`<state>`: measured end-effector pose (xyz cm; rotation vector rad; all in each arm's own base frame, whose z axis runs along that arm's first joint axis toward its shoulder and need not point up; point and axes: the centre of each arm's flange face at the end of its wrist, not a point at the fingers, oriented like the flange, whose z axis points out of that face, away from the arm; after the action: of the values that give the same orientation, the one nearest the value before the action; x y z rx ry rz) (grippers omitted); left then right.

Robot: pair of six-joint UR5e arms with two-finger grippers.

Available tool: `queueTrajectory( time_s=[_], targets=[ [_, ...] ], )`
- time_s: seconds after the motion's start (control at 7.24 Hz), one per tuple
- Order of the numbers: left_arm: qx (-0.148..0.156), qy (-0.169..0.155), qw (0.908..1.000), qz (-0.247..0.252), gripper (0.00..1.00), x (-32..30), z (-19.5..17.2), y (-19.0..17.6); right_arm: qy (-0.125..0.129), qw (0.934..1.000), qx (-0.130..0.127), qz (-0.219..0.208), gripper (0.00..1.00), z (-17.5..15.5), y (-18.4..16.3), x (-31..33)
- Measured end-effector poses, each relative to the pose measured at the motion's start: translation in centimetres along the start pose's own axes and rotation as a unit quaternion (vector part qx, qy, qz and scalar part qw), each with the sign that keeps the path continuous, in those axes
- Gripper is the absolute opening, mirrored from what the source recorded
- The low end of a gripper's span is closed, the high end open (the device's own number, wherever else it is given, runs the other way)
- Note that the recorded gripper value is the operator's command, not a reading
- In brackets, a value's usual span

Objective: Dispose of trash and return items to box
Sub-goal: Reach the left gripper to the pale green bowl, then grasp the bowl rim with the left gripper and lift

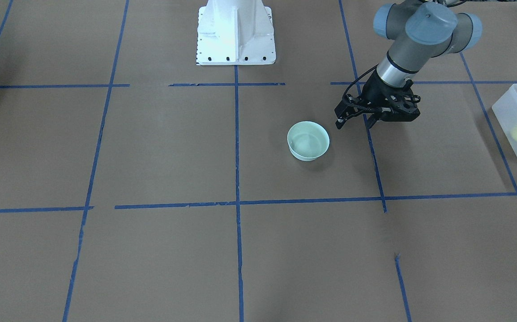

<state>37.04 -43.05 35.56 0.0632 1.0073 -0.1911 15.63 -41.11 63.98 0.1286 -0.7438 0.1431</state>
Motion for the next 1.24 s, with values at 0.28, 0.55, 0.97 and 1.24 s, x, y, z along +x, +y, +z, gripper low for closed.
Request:
queueTrajectory(
  time_s=[0.28,0.55,0.97,1.24],
  targets=[
    [-0.011,-0.012,0.9998,-0.005,0.95,1.0,2.9,0.9,-0.018,0.9995,-0.012,-0.022,1.0,-0.3,-0.9,-3.7],
    [-0.018,-0.017,0.9997,-0.007,0.82,2.9,5.4,2.5,-0.029,0.9992,-0.02,-0.016,1.0,0.3,-1.4,-6.6],
    [-0.025,-0.034,0.999,-0.012,0.24,2.8,7.8,2.7,-0.035,0.999,-0.026,-0.015,1.0,0.8,-1.6,-9.0],
    [-0.026,-0.037,0.9989,-0.012,0.0,2.8,8.3,2.7,-0.033,0.999,-0.027,-0.016,1.0,0.9,-1.6,-9.2]
  ],
)
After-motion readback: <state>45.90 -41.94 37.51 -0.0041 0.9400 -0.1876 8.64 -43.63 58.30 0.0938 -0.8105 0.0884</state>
